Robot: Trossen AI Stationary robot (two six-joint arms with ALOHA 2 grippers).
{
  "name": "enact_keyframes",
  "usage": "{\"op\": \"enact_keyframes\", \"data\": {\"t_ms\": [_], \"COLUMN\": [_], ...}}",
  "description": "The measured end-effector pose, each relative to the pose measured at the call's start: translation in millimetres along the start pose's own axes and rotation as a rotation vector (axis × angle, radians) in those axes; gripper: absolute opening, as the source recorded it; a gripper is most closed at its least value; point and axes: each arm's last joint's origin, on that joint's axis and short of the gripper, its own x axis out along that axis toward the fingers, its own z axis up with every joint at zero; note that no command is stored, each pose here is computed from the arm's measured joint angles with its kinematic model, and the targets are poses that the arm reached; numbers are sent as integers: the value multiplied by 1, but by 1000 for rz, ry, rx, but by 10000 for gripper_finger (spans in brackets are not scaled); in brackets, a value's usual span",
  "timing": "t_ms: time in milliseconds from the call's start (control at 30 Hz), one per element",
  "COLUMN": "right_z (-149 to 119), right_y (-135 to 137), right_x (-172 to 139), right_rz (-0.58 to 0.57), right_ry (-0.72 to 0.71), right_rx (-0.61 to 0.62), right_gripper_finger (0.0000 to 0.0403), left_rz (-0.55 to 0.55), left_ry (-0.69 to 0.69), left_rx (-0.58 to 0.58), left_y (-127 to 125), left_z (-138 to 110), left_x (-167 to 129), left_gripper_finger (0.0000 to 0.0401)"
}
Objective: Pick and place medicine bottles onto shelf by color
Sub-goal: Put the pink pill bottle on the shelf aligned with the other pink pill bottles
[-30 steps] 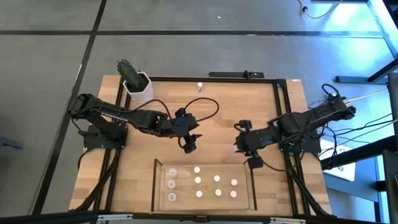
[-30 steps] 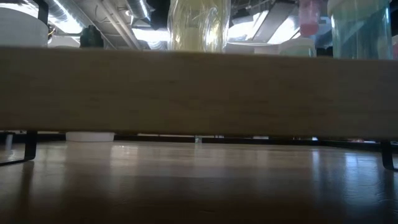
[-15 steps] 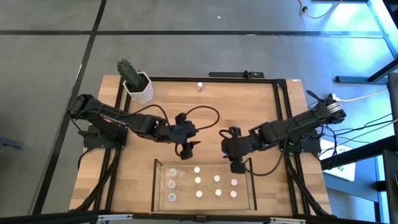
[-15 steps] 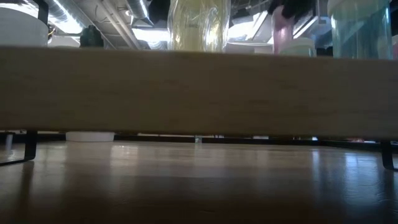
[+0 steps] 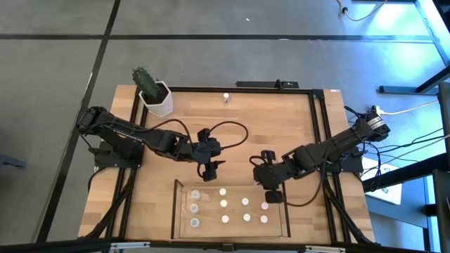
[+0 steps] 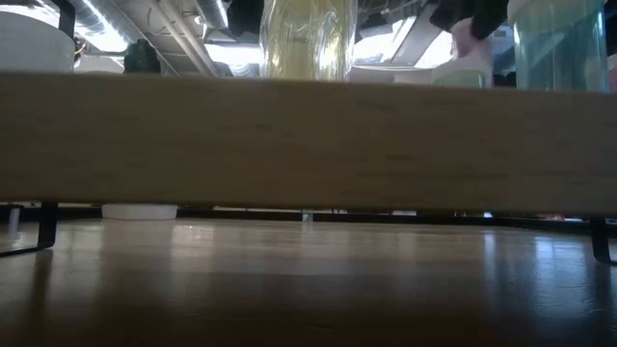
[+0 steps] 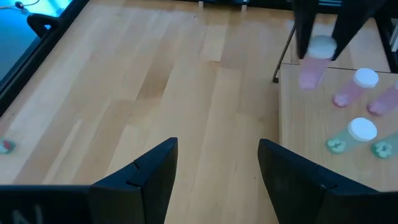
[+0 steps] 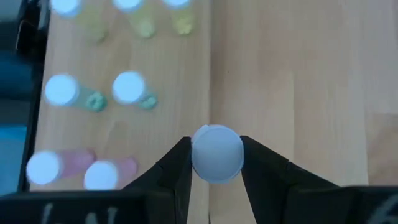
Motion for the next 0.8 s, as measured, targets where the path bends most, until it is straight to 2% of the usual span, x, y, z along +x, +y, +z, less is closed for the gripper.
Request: {"op": "enact_keyframes", "data": {"t_ms": [67, 233, 467, 800], "right_z": [-3, -3, -4, -9], "right_y": [4, 3, 9, 18], "right_x": [-1, -1, 3, 33], "right_rz": [4, -6, -38, -71], "right_ry": [12, 16, 11, 102], "right_rx": [-31, 48, 63, 21], "right_gripper_finger": [122, 122, 122, 122], "left_rz": [0, 0, 0, 0], "left_ry": [0, -1, -1, -4], "left_rx": [1, 1, 1, -1], "left_y": [0, 0, 0, 0], "left_z": [0, 0, 0, 1], "left_x": [0, 0, 0, 0], "left_gripper_finger": [216, 216, 216, 216]}}
